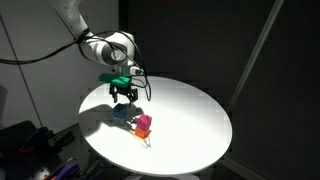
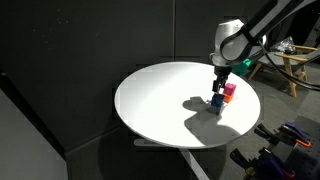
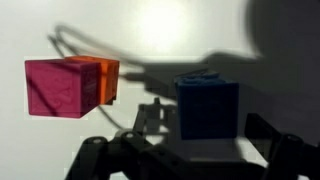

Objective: Put the blue block on the pink block

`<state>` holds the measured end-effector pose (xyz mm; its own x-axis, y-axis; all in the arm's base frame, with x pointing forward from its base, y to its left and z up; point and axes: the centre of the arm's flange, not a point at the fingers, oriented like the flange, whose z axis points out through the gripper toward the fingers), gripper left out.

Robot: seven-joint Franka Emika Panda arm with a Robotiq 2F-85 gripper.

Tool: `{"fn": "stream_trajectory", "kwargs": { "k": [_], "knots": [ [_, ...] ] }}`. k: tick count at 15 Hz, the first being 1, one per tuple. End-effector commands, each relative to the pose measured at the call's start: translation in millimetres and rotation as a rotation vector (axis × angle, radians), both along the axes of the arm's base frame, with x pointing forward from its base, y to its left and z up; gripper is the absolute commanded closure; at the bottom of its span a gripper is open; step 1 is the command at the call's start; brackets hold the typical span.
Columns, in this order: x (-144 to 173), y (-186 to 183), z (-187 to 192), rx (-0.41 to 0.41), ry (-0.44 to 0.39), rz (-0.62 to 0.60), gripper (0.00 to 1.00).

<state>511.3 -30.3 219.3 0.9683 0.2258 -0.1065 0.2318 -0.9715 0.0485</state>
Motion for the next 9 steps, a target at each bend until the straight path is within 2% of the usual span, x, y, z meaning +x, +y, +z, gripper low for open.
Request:
{"fn": "stream_trajectory", "kwargs": {
  "k": [1, 9],
  "knots": [
    [-5.0, 5.1, 1.8, -0.010, -0.015, 0.010, 0.00],
    [-4.0, 7.3, -4.8, -0.024, -0.011, 0.024, 0.00]
  ]
}}
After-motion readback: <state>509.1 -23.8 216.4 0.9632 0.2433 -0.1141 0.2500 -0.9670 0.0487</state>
